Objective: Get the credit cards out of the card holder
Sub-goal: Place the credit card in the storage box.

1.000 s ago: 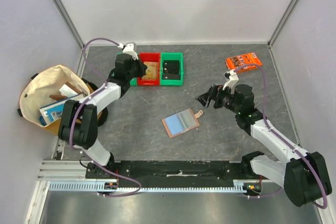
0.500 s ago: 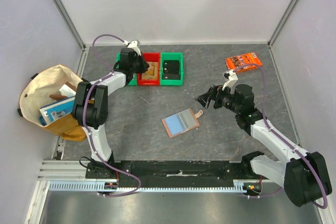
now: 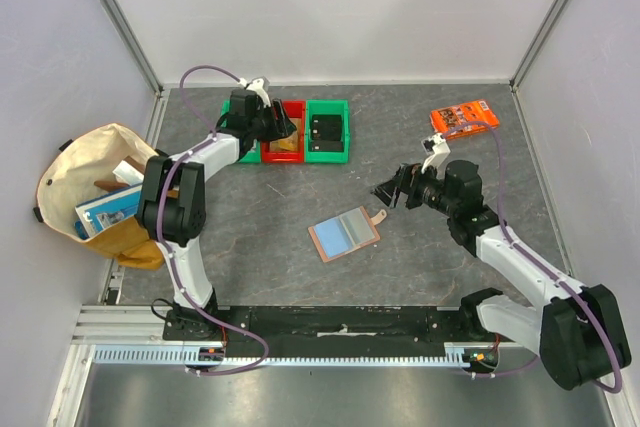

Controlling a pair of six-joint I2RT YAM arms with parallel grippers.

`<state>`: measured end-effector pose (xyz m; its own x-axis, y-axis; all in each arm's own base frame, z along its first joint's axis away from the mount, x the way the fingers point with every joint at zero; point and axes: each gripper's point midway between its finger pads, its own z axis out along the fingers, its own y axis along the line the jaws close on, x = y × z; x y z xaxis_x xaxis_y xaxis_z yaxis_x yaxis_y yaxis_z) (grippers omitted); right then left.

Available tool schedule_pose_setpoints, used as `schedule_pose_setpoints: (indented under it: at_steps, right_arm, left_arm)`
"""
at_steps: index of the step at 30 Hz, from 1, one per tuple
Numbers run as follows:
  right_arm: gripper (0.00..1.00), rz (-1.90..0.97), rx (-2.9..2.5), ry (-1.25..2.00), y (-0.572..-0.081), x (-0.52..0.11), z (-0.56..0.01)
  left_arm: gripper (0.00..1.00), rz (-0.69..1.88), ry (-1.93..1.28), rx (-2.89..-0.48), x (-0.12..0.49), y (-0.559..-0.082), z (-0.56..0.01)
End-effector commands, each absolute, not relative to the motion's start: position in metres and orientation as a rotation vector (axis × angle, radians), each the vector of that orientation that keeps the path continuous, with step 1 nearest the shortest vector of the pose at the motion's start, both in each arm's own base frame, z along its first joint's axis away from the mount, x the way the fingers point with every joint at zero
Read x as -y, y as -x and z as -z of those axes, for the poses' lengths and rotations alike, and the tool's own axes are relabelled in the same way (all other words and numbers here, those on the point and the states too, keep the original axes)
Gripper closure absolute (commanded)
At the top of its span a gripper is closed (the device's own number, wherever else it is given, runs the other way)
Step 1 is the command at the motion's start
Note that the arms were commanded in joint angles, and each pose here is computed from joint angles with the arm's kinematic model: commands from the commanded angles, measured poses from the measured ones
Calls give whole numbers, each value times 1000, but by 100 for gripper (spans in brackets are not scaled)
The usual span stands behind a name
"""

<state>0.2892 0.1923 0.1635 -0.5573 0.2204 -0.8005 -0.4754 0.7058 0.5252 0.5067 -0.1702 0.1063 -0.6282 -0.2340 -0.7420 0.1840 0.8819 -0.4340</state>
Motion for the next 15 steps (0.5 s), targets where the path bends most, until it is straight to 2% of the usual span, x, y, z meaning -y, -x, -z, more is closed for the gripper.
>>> schedule_pose_setpoints:
  at_steps: [1, 9, 15]
  right_arm:
    - [2, -946, -1966, 227, -287, -196, -161]
    - [2, -1009, -2044, 245, -281, -204, -141]
    - [2, -1000, -2065, 241, -279, -205, -135]
  left_arm:
    - [34, 557, 3, -2112, 162, -503, -156]
    - [32, 479, -8, -2019, 149, -458, -235]
    - [31, 496, 14, -1985, 150, -412, -256]
